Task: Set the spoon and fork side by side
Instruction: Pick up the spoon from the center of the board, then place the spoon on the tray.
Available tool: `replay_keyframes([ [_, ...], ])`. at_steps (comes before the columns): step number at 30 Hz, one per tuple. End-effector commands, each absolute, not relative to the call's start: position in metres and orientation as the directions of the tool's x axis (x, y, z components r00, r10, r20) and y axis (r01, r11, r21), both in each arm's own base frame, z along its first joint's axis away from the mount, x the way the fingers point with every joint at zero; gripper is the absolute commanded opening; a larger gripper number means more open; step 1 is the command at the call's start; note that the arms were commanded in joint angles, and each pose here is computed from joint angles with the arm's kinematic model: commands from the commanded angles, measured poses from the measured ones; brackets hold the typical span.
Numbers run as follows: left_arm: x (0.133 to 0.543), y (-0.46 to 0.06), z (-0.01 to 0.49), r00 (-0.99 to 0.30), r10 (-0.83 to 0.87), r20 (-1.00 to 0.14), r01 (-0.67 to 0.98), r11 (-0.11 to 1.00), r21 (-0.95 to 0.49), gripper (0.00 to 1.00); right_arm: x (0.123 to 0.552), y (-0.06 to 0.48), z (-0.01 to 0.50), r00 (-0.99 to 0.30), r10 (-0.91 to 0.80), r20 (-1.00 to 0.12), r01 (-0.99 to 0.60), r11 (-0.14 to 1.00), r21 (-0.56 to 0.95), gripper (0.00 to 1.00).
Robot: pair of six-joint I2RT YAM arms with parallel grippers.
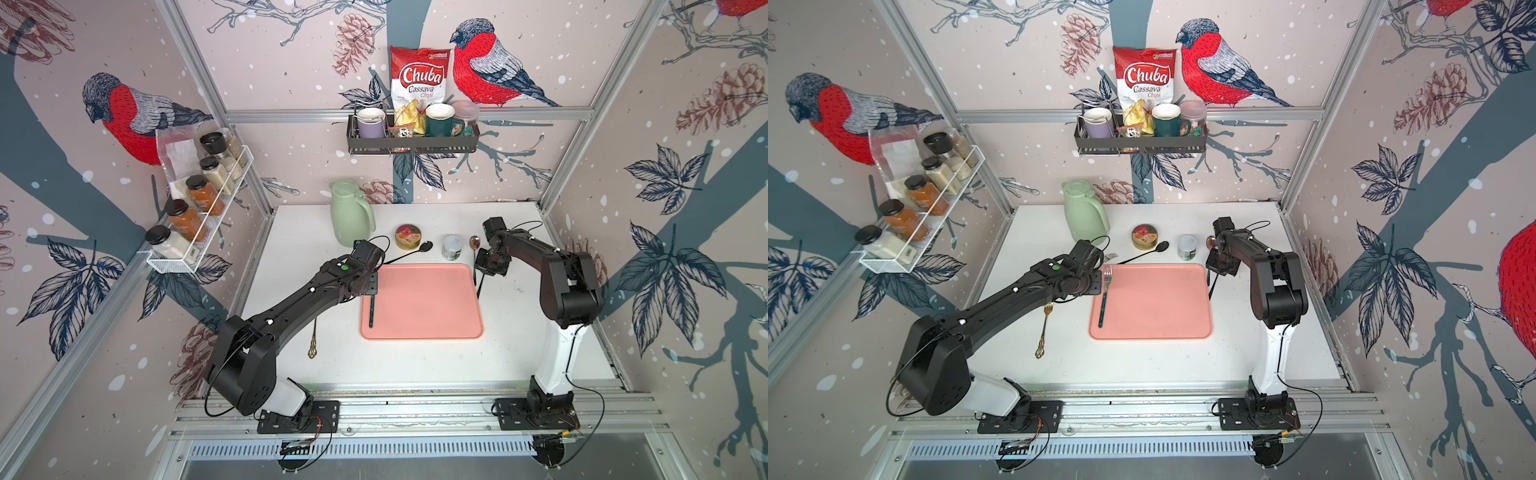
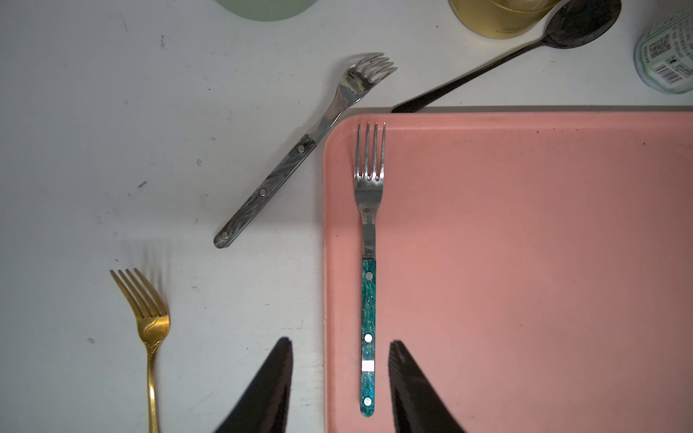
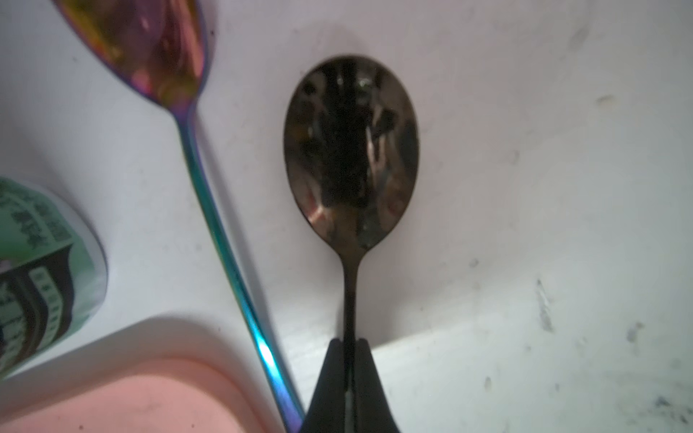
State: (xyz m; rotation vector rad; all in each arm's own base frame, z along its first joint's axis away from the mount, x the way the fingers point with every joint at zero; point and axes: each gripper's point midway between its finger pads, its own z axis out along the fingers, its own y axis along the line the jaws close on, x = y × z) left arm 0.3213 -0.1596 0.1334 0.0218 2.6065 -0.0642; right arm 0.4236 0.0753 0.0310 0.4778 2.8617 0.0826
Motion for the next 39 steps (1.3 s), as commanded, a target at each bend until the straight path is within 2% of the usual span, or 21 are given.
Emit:
replay_keyframes([
  [1, 0.318, -0.159, 0.141, -0.858, 0.014, -0.514, 0.041, 0.998, -0.041, 0.44, 0.416, 0.070, 0.056, -0.920, 0.308, -0.241, 0.300, 0.951, 0.072, 0.03],
  [12, 0.312, -0.154, 0.151, -0.849, 0.006, -0.529, 0.036, 0.998, -0.046, 0.45, 0.398, 0.071, 0.130, -0.909, 0.244, -0.336, 0.245, 0.969, 0.043, 0.03],
  [20, 0.307, -0.155, 0.162, -0.839, -0.017, -0.544, 0.040, 0.995, -0.092, 0.46, 0.375, 0.143, 0.165, -0.926, 0.112, -0.361, 0.086, 0.992, 0.087, 0.03],
  [26, 0.296, -0.187, 0.165, -0.834, -0.009, -0.552, 0.144, 0.961, -0.234, 0.46, 0.360, 0.201, 0.163, -0.930, 0.095, -0.354, 0.049, 0.989, 0.138, 0.04],
  [31, 0.290, -0.224, 0.161, -0.824, -0.033, -0.566, 0.242, 0.882, -0.404, 0.45, 0.358, 0.246, 0.143, -0.941, 0.097, -0.324, 0.044, 0.985, 0.167, 0.05],
  [39, 0.285, -0.207, 0.138, -0.812, -0.043, -0.582, 0.197, 0.919, -0.342, 0.45, 0.355, 0.320, 0.093, -0.972, 0.025, -0.235, -0.010, 0.989, 0.148, 0.03],
])
